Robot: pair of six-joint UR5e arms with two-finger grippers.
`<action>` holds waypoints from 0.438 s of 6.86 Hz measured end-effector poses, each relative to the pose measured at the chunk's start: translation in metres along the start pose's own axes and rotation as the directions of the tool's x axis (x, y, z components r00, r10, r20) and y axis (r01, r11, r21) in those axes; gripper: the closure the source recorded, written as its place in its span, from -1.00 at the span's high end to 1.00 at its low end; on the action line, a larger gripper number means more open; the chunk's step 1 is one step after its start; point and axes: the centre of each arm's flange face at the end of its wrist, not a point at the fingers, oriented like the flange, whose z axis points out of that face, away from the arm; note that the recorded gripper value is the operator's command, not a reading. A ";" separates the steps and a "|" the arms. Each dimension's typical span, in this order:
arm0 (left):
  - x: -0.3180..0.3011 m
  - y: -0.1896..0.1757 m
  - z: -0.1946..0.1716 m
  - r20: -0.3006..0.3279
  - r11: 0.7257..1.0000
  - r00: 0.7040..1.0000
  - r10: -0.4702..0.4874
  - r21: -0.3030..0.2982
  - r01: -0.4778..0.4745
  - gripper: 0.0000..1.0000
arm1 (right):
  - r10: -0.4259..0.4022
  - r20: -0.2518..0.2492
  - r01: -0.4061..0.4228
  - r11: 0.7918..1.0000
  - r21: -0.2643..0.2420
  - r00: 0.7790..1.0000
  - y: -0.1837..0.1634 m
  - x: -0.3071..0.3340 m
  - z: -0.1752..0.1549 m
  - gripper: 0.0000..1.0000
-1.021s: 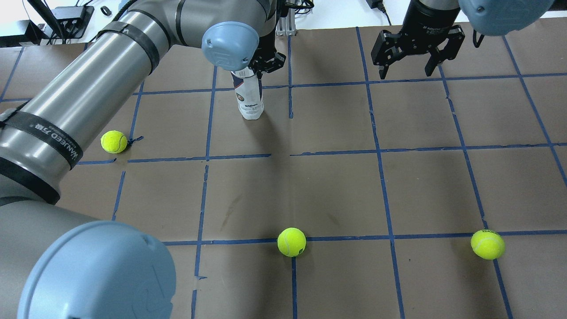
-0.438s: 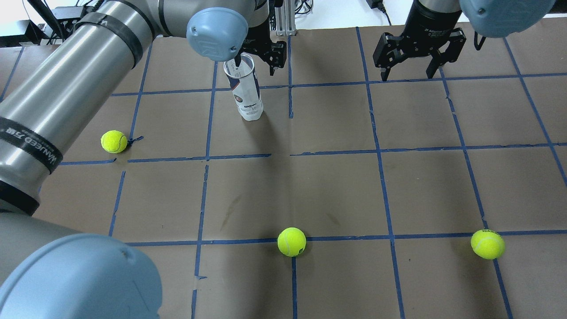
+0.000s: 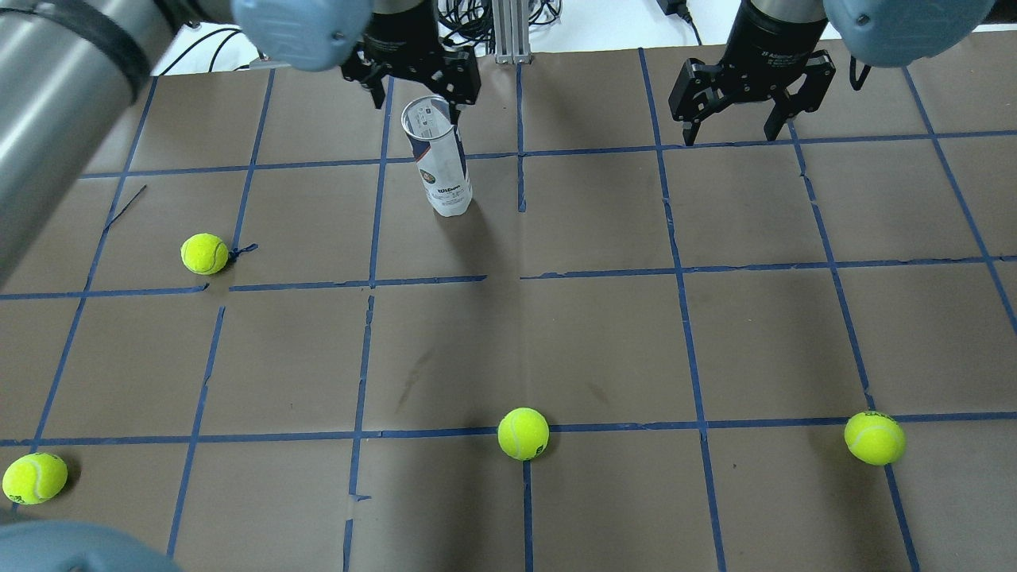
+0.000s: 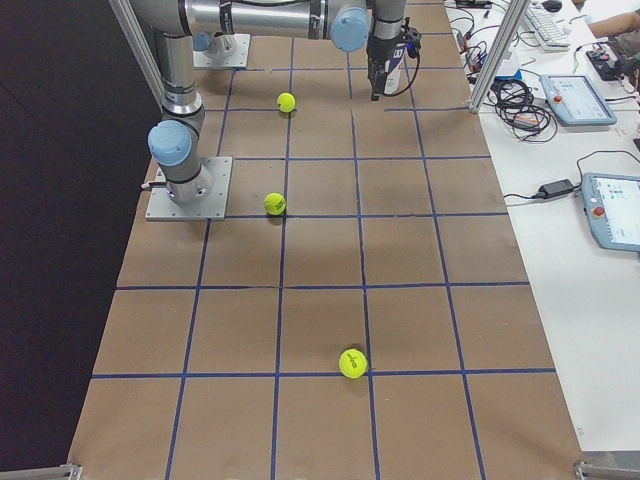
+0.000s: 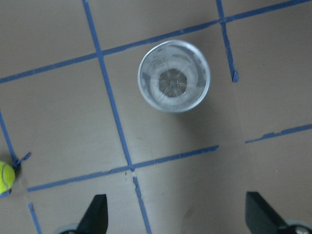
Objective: Lift up tennis ball bucket
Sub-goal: 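Open the left gripper and raise it away from the standing can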
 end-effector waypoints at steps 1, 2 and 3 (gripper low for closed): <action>-0.032 0.032 -0.025 -0.014 0.999 0.999 -0.037 -0.010 0.036 1.00 | 0.000 0.000 0.000 1.000 0.000 1.000 0.000 0.000 0.000 1.00; -0.046 0.063 -0.047 -0.020 0.998 0.998 -0.064 0.007 0.064 1.00 | 0.000 0.001 0.000 1.000 0.000 1.000 0.000 0.000 0.000 1.00; -0.052 0.081 -0.052 -0.025 0.996 0.996 -0.088 0.010 0.088 1.00 | 0.000 0.001 0.000 1.000 -0.001 1.000 0.000 0.000 0.000 1.00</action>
